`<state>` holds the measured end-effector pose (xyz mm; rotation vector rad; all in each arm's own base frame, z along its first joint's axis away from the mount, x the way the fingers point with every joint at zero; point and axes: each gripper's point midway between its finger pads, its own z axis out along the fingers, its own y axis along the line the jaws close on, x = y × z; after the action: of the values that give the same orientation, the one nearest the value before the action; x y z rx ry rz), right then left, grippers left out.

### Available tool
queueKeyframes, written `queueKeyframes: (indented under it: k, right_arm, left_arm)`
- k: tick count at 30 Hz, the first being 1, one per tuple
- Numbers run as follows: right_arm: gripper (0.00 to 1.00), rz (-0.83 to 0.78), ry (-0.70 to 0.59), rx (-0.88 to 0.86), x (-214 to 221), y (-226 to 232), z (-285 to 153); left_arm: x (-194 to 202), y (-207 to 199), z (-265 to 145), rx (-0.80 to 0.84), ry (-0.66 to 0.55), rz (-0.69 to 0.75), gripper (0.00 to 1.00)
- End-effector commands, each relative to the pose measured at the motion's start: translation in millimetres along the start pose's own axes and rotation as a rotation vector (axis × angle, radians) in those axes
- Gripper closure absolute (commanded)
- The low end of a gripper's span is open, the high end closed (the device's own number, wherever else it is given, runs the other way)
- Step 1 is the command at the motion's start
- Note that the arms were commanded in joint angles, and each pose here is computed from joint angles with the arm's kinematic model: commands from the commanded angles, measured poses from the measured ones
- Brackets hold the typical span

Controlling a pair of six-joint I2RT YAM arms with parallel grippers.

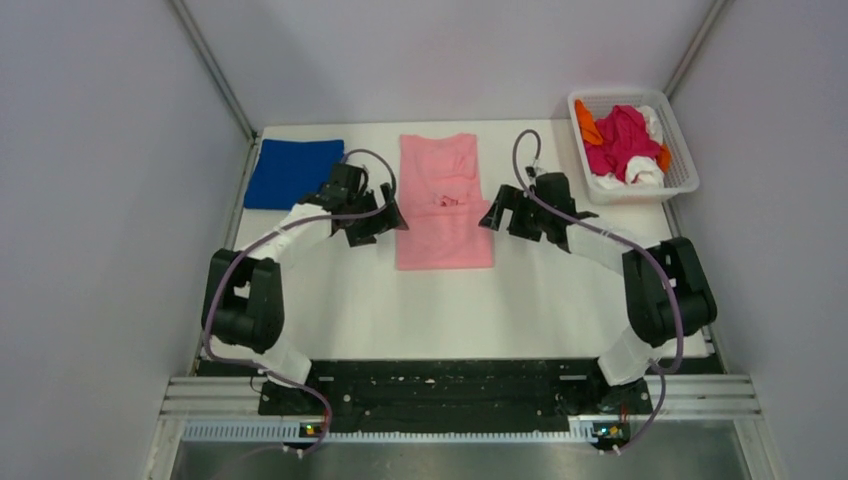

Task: Fold and stack the t-shirts

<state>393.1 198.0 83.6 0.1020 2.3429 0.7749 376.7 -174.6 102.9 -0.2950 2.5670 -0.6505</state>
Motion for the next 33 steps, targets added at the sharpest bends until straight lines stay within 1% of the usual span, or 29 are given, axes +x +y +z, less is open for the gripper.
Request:
queueKeyframes:
  k: [1,4,5,8,11,12,14,17,19,22,23,26,27,29,31,32,33]
  right_arm:
    - [0.04,-0.003,-0.009,-0.038,28.8,16.8,-25.2]
    - [0.04,0.003,0.043,-0.026,57.7,14.1,-29.1]
    - [0.05,0.008,0.058,-0.020,65.4,12.5,-28.6]
    - [0.15,0.027,0.095,-0.004,82.0,7.4,-26.8]
    - [0.25,0.034,0.103,0.011,88.4,2.9,-26.1]
    - [0.32,0.035,0.104,0.016,89.8,1.7,-25.6]
    - [0.38,0.039,0.108,0.029,93.3,-2.1,-24.5]
    - [0.42,0.045,0.115,0.034,97.1,-5.5,-21.1]
    - [0.47,0.048,0.121,0.036,99.1,-7.2,-18.4]
    - [0.50,0.051,0.132,0.036,102.1,-9.2,-14.9]
    - [0.55,0.052,0.137,0.037,103.4,-10.0,-12.8]
    - [0.60,0.054,0.145,0.025,105.6,-8.9,-11.0]
    - [0.63,0.053,0.150,0.024,106.8,-9.1,-10.5]
    - [0.66,0.054,0.157,0.015,108.5,-8.3,-9.5]
    - [0.72,0.052,0.166,0.003,111.6,-6.5,-7.6]
    - [0.77,0.049,0.170,-0.007,113.5,-5.1,-6.4]
    - [0.81,0.044,0.174,-0.021,115.0,-4.2,-5.3]
  left_arm:
    - [31.3,8.8,-18.2,0.026,-0.003,-0.038,0.01]
    - [52.2,12.4,-16.9,0.052,0.024,-0.063,0.02]
    - [58.4,11.5,-15.1,0.069,0.036,-0.070,0.03]
    - [77.7,9.2,-5.2,0.104,0.090,-0.094,0.12]
    - [90.3,7.2,6.1,0.103,0.134,-0.097,0.23]
    - [92.0,8.1,9.4,0.096,0.142,-0.098,0.27]
    - [94.0,12.9,16.3,0.072,0.153,-0.109,0.34]
    - [94.7,18.7,24.6,0.040,0.163,-0.118,0.39]
    - [93.5,22.7,28.9,0.016,0.161,-0.123,0.44]
    - [89.6,25.0,33.4,-0.004,0.156,-0.125,0.47]
    - [87.6,26.1,37.0,-0.012,0.153,-0.126,0.52]
    - [87.2,26.8,40.7,-0.018,0.159,-0.126,0.57]
    - [86.7,27.5,41.7,-0.021,0.158,-0.127,0.62]
    - [87.6,30.0,44.9,-0.032,0.163,-0.129,0.76]
    - [88.3,32.2,48.5,-0.043,0.170,-0.130,0.98]
    - [87.7,36.2,50.2,-0.061,0.169,-0.130,1.00]
    - [87.7,40.9,52.5,-0.084,0.168,-0.127,1.00]
